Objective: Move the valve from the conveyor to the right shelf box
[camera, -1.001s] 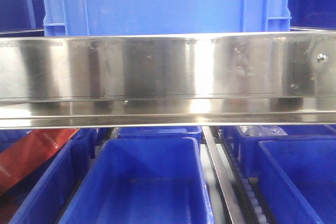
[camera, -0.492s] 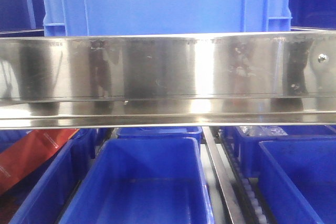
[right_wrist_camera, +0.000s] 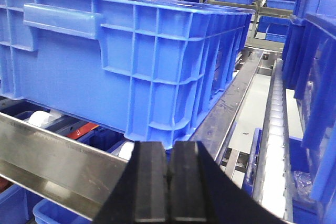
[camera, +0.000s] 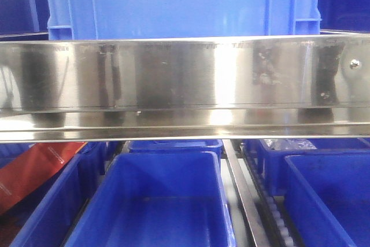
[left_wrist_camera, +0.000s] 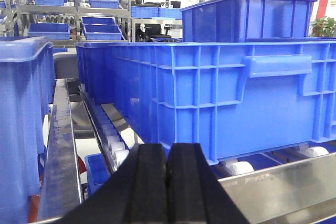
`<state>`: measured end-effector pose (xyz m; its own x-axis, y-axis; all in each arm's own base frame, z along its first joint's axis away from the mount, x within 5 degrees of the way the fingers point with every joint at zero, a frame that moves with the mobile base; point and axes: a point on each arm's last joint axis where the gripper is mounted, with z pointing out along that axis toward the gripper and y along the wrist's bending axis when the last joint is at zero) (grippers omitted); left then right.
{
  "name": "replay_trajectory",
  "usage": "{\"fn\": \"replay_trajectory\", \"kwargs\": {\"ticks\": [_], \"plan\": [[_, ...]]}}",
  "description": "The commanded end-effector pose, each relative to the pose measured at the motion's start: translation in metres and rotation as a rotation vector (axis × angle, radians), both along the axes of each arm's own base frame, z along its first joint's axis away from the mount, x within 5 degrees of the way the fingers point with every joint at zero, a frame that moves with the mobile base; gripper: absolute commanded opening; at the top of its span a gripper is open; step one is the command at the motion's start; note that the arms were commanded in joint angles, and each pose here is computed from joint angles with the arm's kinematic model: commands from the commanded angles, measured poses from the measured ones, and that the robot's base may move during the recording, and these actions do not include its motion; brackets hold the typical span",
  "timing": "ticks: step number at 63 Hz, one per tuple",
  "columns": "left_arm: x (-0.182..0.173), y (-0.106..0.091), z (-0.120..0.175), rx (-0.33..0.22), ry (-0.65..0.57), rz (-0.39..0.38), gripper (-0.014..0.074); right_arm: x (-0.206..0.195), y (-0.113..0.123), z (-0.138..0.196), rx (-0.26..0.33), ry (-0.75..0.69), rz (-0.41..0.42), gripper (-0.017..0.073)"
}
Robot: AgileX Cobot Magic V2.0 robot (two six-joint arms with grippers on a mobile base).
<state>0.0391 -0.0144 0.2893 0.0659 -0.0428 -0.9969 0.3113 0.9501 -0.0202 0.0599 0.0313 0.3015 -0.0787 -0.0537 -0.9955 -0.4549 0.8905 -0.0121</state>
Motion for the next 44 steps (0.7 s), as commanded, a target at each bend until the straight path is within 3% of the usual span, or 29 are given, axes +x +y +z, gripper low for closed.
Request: {"fn": "replay_trajectory", "kwargs": {"ticks": [1,9,16,25,31,38,44], "plan": [[-0.001,0.000,0.002,-0.020,-0.021,0.001,-0.0111,0.000,-0.001,0.002,0.004,-0.031,-0.006,-0.0155],[0.000,0.000,0.000,-0.019,-0.017,0.002,-0.0111,0.000,-0.001,0.002,0.005,-0.033,-0.007,-0.0155],[0.004,0.002,-0.008,0.055,-0.060,0.059,-0.0111,0.000,-0.001,0.002,0.005,-0.033,-0.007,-0.0155],[0.008,0.008,-0.017,0.049,-0.124,0.193,-0.0111,0.000,-0.001,0.002,0.007,-0.036,-0.007,-0.0155],[0.009,0.012,-0.030,0.052,-0.105,0.282,-0.0111,0.000,-0.001,0.002,0.007,-0.036,-0.007,-0.0155],[0.011,0.016,-0.046,0.009,-0.075,0.342,-0.0111,0.000,-0.001,0.002,0.007,-0.036,-0.007,-0.0155],[0.014,0.017,-0.062,0.030,-0.033,0.361,-0.0111,0.000,-0.001,0.002,0.007,-0.036,-0.007,-0.0155]]}}
